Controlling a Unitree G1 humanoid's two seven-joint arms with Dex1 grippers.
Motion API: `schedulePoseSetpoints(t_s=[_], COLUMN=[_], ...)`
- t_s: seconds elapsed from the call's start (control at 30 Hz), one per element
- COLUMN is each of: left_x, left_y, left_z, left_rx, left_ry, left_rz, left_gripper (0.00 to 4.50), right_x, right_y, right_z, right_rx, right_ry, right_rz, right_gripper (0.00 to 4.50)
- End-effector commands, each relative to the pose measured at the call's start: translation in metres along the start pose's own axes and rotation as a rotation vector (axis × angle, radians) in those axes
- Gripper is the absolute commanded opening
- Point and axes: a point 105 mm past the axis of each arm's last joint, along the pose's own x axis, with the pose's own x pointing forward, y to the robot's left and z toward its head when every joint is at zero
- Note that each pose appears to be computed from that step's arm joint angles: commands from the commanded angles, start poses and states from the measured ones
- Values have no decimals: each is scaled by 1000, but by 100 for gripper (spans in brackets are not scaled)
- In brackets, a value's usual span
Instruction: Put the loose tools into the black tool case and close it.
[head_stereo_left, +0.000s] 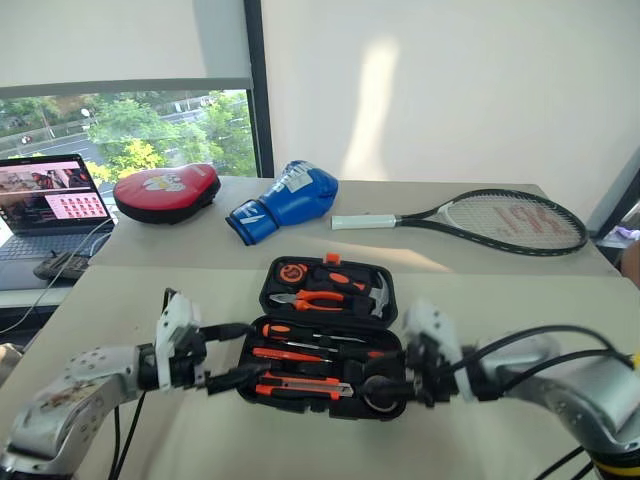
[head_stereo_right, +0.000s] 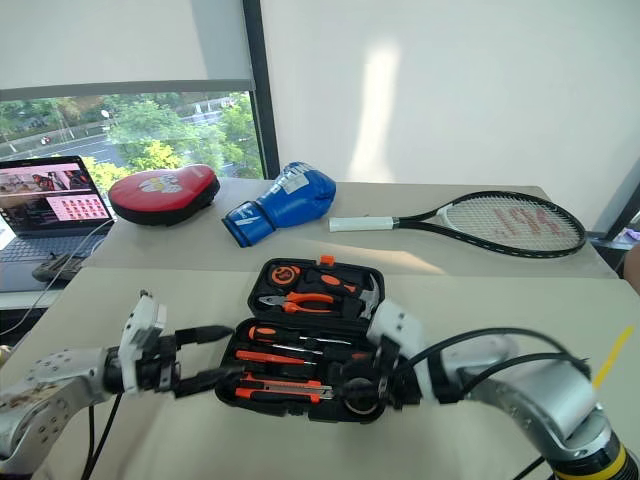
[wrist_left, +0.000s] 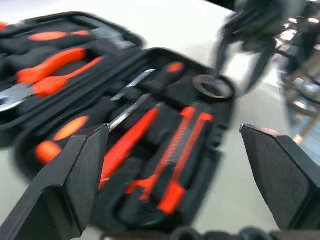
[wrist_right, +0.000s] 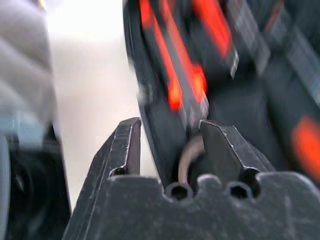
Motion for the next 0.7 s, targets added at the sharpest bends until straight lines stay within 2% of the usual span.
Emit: schedulePoseSetpoints(t_s=[0.03,0.17,0.27,0.4,0.53,0.63,0.7], left_x=[12,31,41,64,72,74,72], left_y=[41,78,105,115,122,121,120], left_z=[8,15,17,15,5,-4,-7], left_rx=[-91,-204,-267,-304,-304,-336,-356], left_ry=[7,32,62,135,202,237,240], left_rz=[256,452,565,562,580,554,544], left_gripper=[450,450,450,450,450,373,297], right_x=[-12,-16,-17,-8,2,11,14], right_y=[-58,-100,-130,-149,-159,-160,-161], right_z=[13,8,8,-8,-26,-36,-42], right_rx=[84,132,196,291,328,344,366], right_ry=[-89,-48,-31,34,112,145,153], right_rz=[-293,-469,-549,-539,-533,-501,-489], right_gripper=[229,336,441,447,447,450,396])
